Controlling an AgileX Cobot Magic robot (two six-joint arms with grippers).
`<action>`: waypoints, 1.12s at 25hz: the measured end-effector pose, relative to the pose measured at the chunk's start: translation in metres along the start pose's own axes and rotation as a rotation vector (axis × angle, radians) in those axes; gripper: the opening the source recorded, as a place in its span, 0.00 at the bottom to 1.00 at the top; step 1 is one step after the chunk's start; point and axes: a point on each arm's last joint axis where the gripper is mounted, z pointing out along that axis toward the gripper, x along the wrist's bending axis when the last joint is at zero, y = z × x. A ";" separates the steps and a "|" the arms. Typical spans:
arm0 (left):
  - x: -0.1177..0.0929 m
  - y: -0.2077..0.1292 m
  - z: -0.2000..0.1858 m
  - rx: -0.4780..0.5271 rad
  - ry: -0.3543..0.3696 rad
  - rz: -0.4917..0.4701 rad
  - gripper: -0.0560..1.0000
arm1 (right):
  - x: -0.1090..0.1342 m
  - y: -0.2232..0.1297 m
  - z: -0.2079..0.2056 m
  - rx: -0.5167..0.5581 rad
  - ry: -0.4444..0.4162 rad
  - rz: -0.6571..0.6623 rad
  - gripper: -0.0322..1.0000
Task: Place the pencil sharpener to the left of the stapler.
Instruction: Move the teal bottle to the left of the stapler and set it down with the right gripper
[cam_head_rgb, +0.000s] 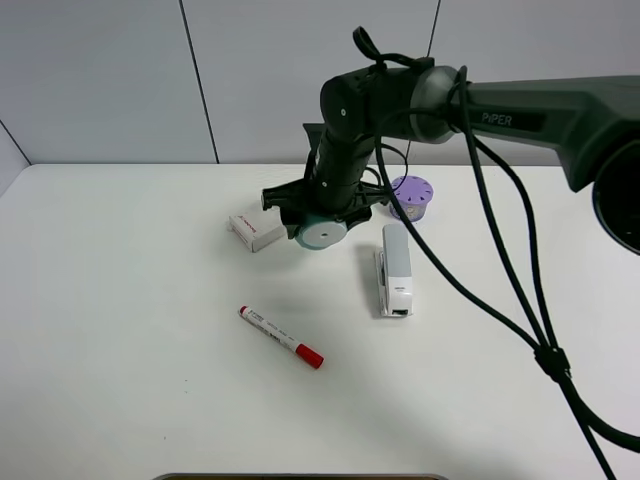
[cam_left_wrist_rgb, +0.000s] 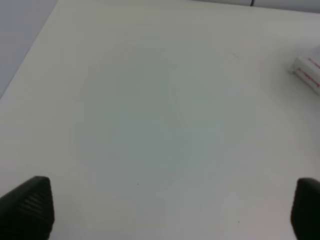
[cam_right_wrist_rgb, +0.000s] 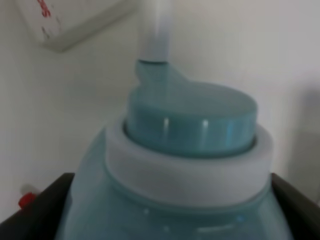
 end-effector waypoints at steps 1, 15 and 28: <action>0.000 0.000 0.000 0.000 0.000 0.000 0.95 | 0.002 -0.001 0.003 0.008 0.000 -0.003 0.69; 0.000 0.000 0.000 0.000 0.000 0.000 0.95 | 0.001 -0.012 0.049 0.095 -0.020 0.015 0.69; 0.000 0.000 0.000 0.000 0.000 0.000 0.95 | -0.001 -0.017 0.070 0.136 -0.027 0.051 0.69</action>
